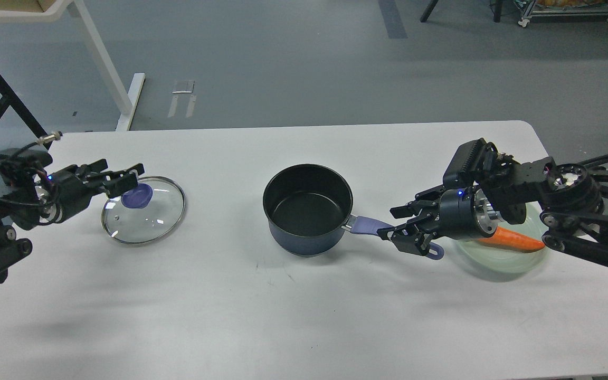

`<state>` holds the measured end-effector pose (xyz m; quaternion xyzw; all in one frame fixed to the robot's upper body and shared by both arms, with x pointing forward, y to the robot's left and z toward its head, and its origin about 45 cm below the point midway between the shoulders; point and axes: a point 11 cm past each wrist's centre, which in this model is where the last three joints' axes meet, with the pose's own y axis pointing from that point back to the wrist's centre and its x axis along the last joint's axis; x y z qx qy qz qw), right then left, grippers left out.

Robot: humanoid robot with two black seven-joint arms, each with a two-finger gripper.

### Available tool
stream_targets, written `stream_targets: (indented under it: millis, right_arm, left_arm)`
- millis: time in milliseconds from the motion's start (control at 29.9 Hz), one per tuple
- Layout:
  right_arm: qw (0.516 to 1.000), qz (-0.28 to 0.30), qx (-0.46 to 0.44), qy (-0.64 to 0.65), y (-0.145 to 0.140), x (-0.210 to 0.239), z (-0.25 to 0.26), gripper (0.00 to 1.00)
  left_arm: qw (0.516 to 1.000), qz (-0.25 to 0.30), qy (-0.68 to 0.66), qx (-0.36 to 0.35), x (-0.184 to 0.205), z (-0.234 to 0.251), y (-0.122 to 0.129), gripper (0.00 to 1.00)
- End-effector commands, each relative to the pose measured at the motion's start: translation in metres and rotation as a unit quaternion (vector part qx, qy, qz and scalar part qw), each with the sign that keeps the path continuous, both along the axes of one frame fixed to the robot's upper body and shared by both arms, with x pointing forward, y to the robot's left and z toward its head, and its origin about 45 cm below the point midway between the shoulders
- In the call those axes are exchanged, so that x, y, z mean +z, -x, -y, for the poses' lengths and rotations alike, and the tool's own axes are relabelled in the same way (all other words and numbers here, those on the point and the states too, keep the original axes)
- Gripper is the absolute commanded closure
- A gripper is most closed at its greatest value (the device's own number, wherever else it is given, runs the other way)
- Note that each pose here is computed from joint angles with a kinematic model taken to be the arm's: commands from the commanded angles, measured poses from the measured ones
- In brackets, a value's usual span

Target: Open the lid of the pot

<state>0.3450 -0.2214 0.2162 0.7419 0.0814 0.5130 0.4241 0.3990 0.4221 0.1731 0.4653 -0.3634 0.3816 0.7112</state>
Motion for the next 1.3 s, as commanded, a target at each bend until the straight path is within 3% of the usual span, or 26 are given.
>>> stream_targets:
  millis: [0, 100, 268, 468, 669, 870, 1070, 1271]
  right_arm:
    - [0.999, -0.006, -0.021, -0.032, -0.005, 0.009, -0.005, 0.15]
    - [0.996, -0.005, -0.051, -0.073, -0.015, 0.024, -0.006, 0.03]
    - [0.969, 0.006, -0.144, -0.198, -0.044, 0.058, 0.001, 0.01]
    - [0.893, -0.002, -0.277, -0.354, -0.08, 0.087, 0.027, 0.01]
    - [0.767, -0.048, -0.408, -0.492, -0.108, 0.089, 0.058, 0.01]
    - [0.67, -0.083, -0.457, -0.578, -0.129, 0.092, 0.061, 0.01]
    - [0.46, -0.154, -0.529, -0.696, -0.137, 0.071, 0.098, 0.01]
    - [0.328, -0.198, -0.548, -0.744, -0.132, 0.041, 0.106, 0.01]
  left_arm:
    - [0.992, 0.026, 0.101, 0.072, 0.028, -0.003, -0.02, 0.01]
    - [0.978, 0.047, 0.172, 0.112, 0.049, -0.002, -0.035, 0.01]
    - [0.939, 0.057, 0.293, 0.17, 0.067, -0.003, -0.047, 0.01]
    - [0.842, 0.051, 0.49, 0.22, 0.066, 0.034, -0.065, 0.01]
    - [0.776, 0.037, 0.584, 0.236, 0.061, 0.051, -0.071, 0.01]
    - [0.71, -0.003, 0.668, 0.225, 0.05, 0.08, -0.074, 0.01]
    - [0.654, -0.025, 0.72, 0.229, 0.034, 0.104, -0.071, 0.01]
    - [0.602, -0.029, 0.765, 0.23, 0.027, 0.109, -0.066, 0.01]
